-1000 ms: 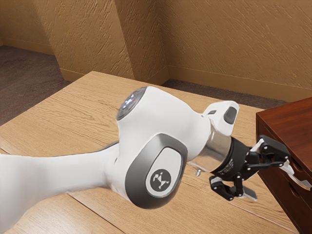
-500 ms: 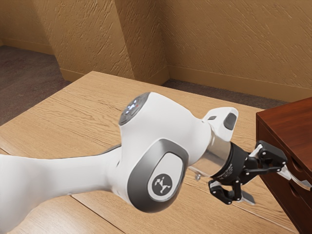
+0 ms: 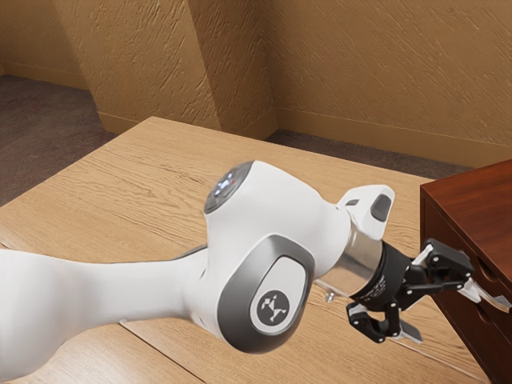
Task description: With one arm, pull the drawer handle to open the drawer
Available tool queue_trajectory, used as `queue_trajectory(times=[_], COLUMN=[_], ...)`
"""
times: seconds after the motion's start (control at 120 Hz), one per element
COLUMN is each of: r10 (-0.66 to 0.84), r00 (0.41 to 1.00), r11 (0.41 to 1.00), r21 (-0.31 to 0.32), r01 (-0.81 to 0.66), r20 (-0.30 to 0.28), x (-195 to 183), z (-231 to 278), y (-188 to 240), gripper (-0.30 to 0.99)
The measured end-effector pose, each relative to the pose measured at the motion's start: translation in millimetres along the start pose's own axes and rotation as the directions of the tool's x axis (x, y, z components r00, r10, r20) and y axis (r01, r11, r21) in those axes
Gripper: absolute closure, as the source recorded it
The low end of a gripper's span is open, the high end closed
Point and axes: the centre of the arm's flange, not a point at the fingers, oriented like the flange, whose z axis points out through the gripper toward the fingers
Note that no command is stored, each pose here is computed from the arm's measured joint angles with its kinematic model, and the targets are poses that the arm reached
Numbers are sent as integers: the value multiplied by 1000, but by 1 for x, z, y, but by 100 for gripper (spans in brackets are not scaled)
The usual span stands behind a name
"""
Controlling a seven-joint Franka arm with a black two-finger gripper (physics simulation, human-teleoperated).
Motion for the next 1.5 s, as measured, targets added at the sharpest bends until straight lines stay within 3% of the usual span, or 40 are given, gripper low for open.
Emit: queue_trajectory(times=[0.65,0.925,1.125,1.5], r10=[37,-11,13,32], r00=[998,998,998,992], r11=[999,999,999,999], r21=[-36,-38,-42,-4], r01=[-39,9,-16,-33], r20=[-45,-69,-65,-118], x=[17,56,46,70], z=[-4,-2,0,1], y=[1,-18,-13,-25], gripper=[0,0,0,0])
